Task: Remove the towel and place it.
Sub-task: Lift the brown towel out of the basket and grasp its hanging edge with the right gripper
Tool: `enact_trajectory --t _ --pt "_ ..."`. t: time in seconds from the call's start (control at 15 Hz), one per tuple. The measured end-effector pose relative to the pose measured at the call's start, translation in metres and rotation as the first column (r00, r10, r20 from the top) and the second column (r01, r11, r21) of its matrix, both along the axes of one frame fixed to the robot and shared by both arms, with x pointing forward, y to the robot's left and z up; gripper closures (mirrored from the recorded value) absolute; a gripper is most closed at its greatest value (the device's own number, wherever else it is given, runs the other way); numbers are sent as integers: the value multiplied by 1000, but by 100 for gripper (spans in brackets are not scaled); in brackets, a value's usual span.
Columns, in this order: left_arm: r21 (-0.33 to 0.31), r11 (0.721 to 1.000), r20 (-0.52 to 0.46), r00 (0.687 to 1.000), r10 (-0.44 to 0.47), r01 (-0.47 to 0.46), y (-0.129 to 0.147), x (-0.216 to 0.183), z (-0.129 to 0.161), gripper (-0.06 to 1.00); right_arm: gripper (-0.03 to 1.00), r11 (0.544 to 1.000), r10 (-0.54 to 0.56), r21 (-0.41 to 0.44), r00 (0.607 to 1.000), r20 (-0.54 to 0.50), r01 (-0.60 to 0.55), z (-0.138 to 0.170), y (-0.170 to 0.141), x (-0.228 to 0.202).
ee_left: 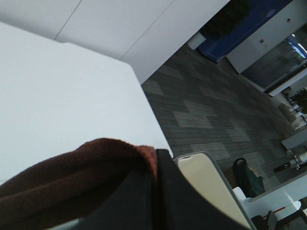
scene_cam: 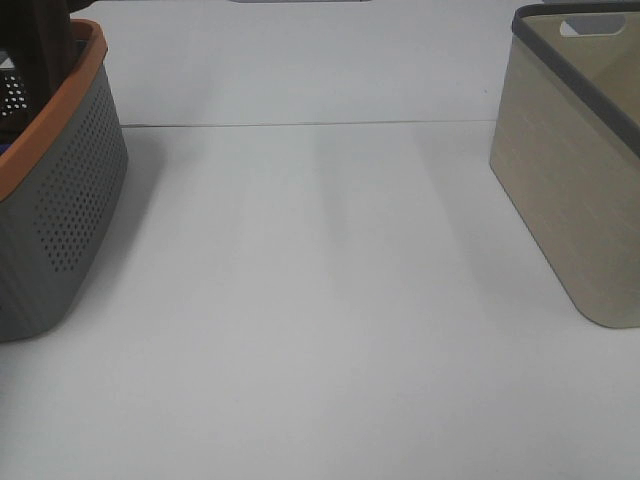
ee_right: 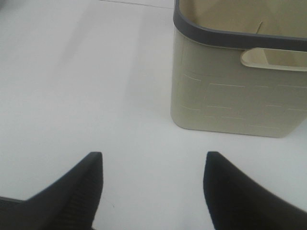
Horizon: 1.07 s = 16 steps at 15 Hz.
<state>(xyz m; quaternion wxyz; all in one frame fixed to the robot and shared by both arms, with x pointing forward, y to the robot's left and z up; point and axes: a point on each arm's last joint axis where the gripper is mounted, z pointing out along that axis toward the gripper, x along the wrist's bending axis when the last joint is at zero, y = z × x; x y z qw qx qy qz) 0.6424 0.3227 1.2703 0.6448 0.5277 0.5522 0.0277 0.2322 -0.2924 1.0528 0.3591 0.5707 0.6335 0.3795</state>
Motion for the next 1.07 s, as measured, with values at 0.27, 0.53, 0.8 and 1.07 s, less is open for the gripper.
enact_trajectory --t 0.27,0.53,0.8,1.07 --pt "-107 994 226 974 24 1 -77 2 36 94 37 1000 0 0 1000 0 0 0 0 0" --pt "-137 990 320 945 71 -28 -122 1 44 94 37 1000 0 0 1000 0 0 0 0 0" --pt "-4 998 401 914 60 -64 -164 -7 42 94 37 1000 0 0 1000 0 0 0 0 0" --pt "107 987 372 925 70 -118 -187 0 25 94 37 1000 0 0 1000 0 0 0 0 0"
